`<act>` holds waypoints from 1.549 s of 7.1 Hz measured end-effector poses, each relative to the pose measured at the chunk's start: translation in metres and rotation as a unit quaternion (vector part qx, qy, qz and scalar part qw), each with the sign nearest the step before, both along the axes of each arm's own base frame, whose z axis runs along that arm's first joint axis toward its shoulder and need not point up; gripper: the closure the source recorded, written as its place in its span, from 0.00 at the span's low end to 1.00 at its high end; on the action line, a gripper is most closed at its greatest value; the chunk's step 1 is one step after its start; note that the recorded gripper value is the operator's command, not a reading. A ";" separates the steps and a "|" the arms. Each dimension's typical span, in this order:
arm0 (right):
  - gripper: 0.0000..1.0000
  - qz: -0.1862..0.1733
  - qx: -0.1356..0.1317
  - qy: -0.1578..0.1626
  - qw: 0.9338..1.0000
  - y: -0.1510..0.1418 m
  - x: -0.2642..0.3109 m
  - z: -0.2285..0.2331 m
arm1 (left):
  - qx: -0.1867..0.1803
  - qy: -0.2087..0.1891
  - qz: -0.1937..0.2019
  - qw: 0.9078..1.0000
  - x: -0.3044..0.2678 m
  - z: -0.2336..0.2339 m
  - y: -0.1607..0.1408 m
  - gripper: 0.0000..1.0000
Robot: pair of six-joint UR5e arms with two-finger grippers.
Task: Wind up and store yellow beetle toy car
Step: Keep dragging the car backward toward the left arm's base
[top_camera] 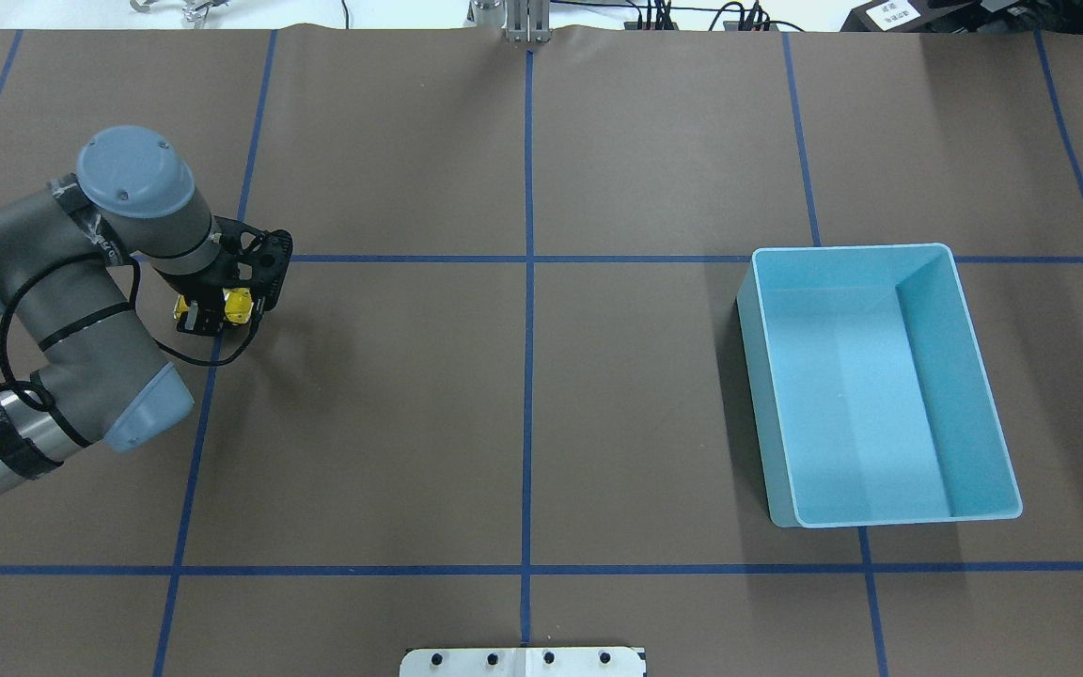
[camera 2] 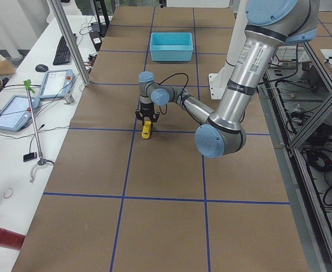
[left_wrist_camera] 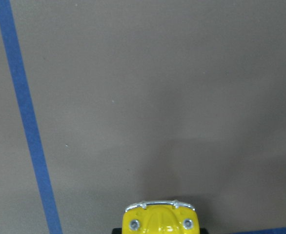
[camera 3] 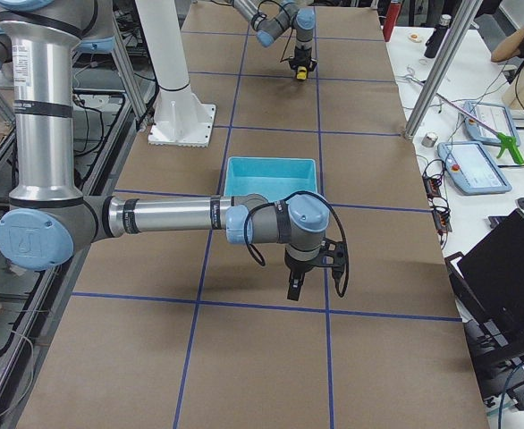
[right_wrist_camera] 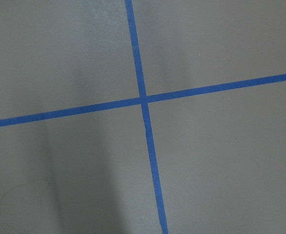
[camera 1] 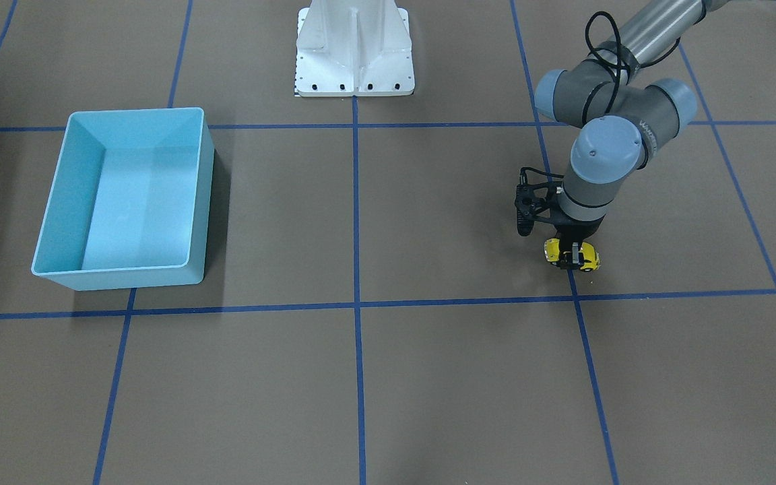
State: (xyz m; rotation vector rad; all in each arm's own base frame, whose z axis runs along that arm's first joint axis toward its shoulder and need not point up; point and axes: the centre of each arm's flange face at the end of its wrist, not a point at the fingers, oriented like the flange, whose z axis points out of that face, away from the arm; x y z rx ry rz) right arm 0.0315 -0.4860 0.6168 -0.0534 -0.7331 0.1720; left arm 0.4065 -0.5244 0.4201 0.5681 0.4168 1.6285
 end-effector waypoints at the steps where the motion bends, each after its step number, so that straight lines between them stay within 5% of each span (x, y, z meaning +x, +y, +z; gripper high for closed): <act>1: 0.00 -0.003 -0.003 0.001 1.000 -0.006 -0.003 -0.010 | 0.002 0.000 0.001 1.000 -0.004 0.005 0.000 1.00; 11: 0.00 -0.012 -0.030 0.000 0.999 0.015 -0.007 0.007 | 0.006 0.013 0.020 1.000 -0.046 0.051 0.002 1.00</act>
